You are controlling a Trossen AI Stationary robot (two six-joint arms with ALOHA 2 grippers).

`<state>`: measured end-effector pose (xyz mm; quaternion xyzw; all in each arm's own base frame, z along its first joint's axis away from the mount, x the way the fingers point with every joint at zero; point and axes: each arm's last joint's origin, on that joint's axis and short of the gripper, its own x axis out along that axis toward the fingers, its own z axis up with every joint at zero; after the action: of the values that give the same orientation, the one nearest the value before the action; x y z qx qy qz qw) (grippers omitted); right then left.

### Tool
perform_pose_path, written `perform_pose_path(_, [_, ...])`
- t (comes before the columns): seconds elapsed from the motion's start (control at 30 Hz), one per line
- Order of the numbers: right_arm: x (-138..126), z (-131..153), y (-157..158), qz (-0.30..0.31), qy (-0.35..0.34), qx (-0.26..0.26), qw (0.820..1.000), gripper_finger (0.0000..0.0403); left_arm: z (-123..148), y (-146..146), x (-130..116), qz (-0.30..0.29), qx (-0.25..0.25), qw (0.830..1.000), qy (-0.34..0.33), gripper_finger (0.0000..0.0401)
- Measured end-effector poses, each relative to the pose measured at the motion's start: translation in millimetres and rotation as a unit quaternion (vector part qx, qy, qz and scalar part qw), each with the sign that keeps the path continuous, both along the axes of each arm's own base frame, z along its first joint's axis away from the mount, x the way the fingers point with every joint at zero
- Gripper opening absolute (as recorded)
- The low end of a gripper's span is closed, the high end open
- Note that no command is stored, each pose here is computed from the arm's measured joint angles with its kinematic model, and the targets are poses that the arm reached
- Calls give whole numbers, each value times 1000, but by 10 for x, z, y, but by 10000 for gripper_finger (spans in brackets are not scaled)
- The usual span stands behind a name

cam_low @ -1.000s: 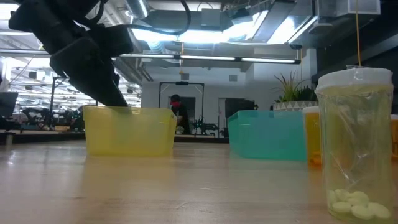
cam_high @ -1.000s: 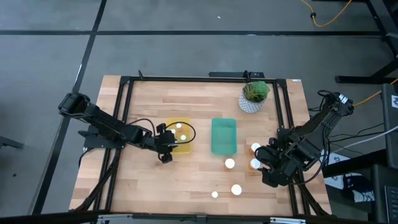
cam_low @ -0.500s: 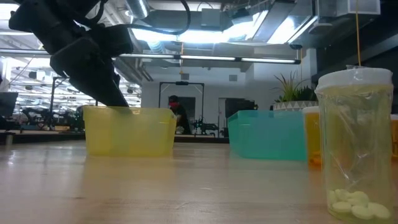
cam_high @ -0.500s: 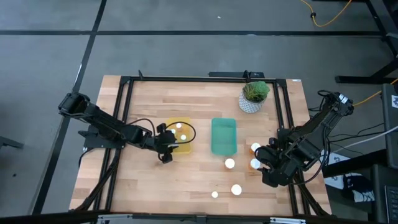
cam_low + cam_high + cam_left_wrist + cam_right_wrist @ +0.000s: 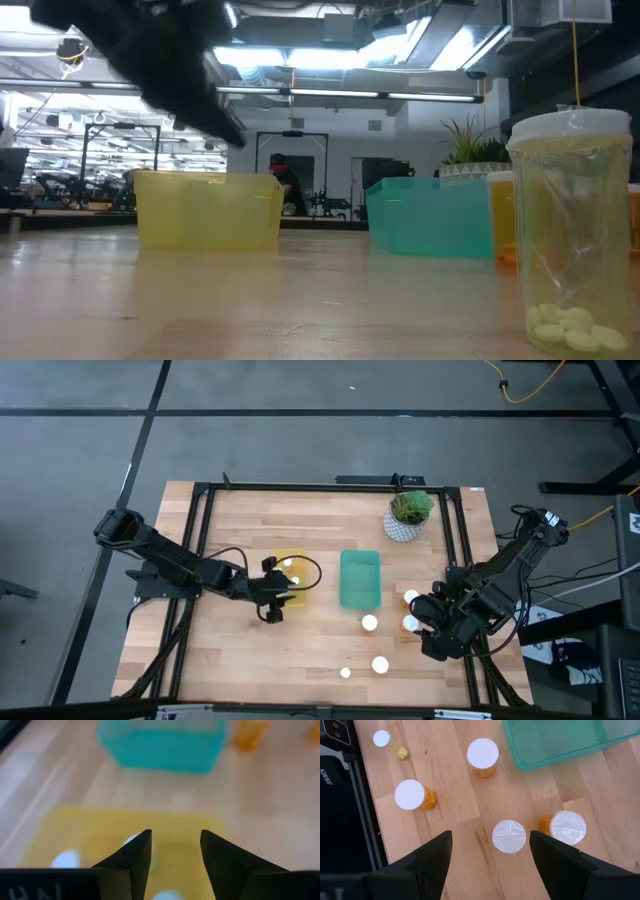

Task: Pick and place medicine bottles into bin by pill shape (circle, oval)
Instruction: Put the small yellow pill bottle into the yellow bin

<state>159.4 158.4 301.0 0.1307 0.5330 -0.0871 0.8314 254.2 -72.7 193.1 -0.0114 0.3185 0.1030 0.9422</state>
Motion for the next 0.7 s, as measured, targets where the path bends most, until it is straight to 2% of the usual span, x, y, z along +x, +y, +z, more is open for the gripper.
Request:
perform_pose_path(0.1, [0,0,0,0,0,0,1000,269,210,-135,138,-32,-28,999,-27,161])
perform_pose_path(0.2, [0,0,0,0,0,0,1000,269,350,-324,330,-65,-16,997,-38,161])
perform_pose_path(0.33, [0,0,1,0,0,0,1000,269,389,-630,686,-114,5,993,-26,161])
perform_pose_path(0.53, [0,0,0,0,0,0,1000,269,207,-994,1146,-228,-4,973,41,161])
perform_pose_path(0.7, [0,0,1,0,0,1,1000,269,-75,-1098,1343,-245,-4,963,115,161])
